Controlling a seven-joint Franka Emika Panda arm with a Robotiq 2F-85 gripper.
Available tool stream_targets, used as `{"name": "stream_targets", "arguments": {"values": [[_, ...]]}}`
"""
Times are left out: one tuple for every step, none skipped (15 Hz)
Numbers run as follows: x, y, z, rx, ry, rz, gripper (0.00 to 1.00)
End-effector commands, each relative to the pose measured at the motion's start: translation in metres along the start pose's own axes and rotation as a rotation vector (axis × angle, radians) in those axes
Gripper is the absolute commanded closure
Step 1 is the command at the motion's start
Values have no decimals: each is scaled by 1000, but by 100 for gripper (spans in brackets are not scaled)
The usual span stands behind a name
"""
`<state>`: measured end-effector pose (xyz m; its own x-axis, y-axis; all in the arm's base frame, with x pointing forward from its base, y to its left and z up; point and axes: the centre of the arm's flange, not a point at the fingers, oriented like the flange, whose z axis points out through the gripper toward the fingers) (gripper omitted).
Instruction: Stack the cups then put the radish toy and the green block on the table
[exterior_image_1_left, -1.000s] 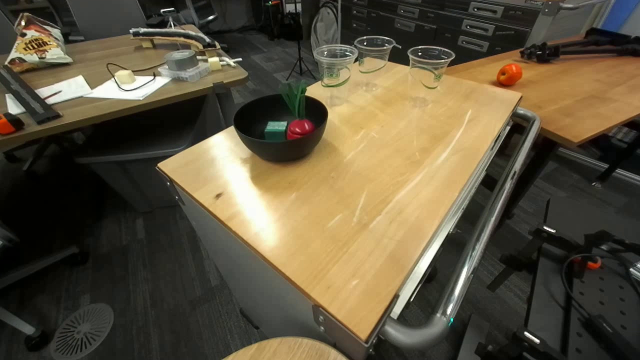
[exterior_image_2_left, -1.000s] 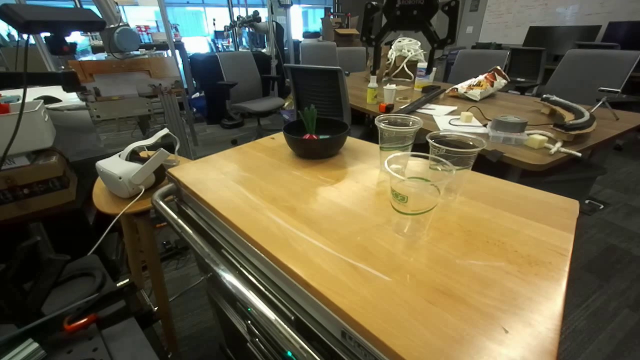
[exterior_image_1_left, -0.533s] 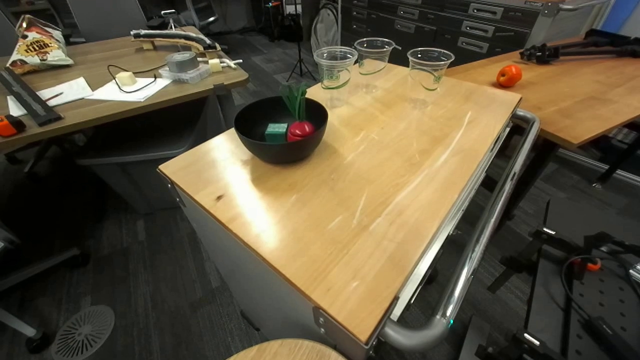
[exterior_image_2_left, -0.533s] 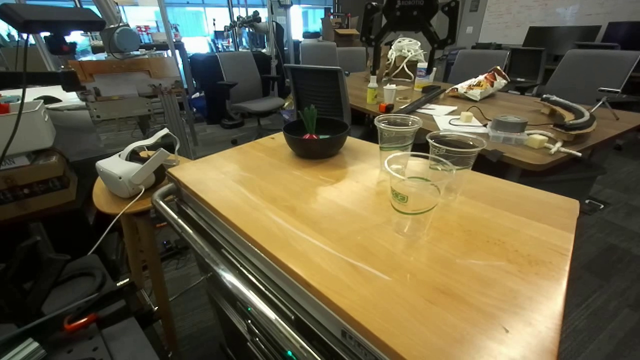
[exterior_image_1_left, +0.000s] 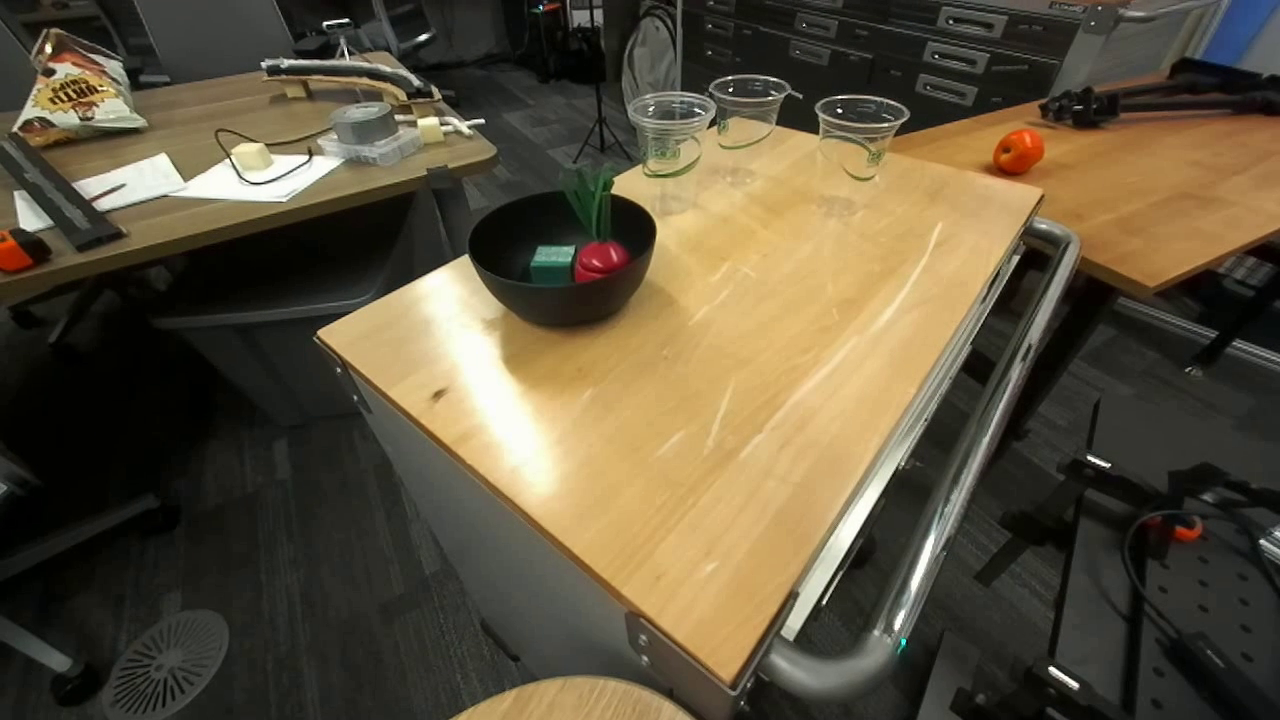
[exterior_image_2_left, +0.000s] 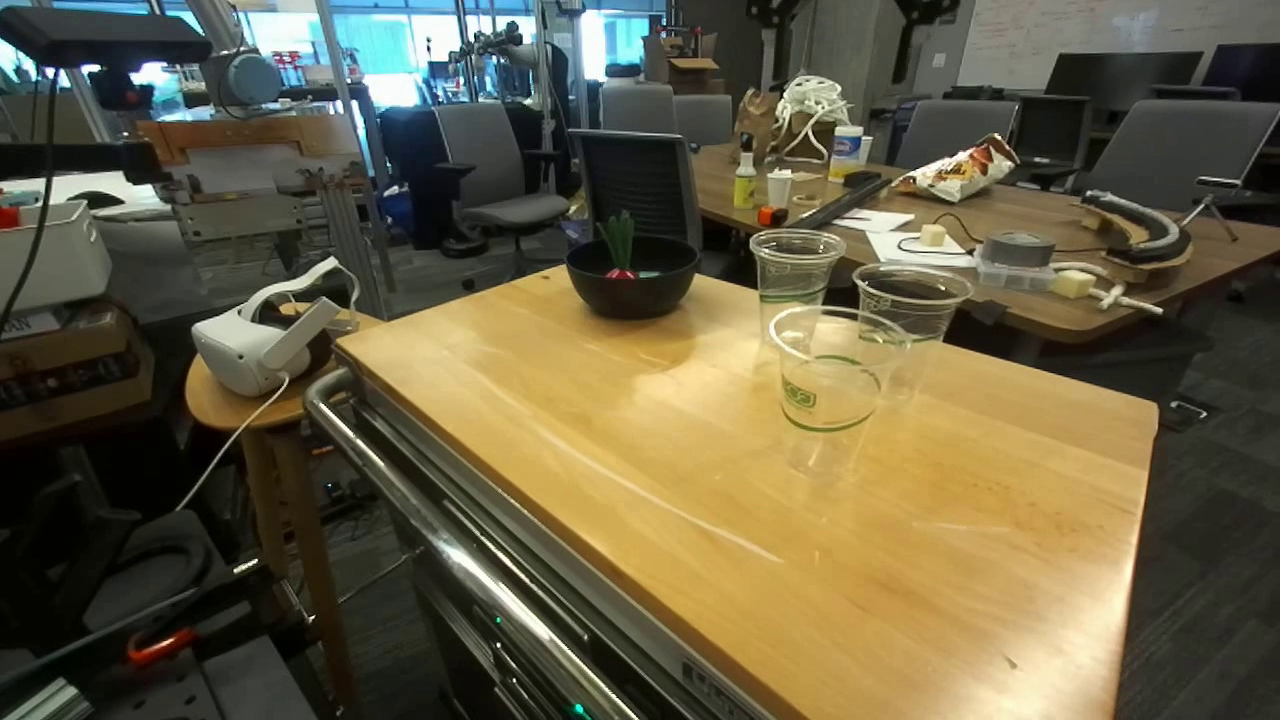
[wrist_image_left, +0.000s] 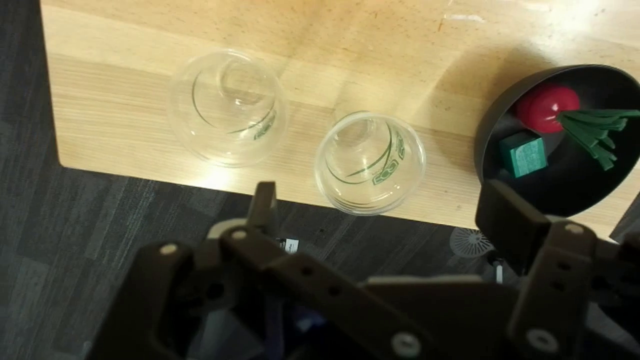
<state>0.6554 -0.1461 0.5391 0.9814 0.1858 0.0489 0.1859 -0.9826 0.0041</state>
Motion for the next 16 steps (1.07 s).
{"name": "stream_targets", "arguments": {"values": [[31, 50, -16, 11, -63, 56, 0], [36, 61, -14, 25, -59, 58, 0], [41, 67, -10, 30, -40, 62, 0], [0, 43, 3, 14, -49, 58, 0], [4, 50, 9, 13, -47, 66, 0], [8, 55, 14, 13, -47, 69, 0], [10, 57, 17, 13, -48, 70, 0], [12, 57, 19, 14, -50, 68, 0], [13, 56, 18, 15, -50, 66, 0], [15, 59, 18, 23, -55, 73, 0], [17, 71, 20, 35, -49, 98, 0], [16, 82, 23, 45, -52, 120, 0], [14, 97, 28, 56, -48, 164, 0], [9, 107, 33, 72, -44, 196, 0], [5, 117, 41, 90, -30, 225, 0], [1, 125, 49, 109, -18, 252, 0]]}}
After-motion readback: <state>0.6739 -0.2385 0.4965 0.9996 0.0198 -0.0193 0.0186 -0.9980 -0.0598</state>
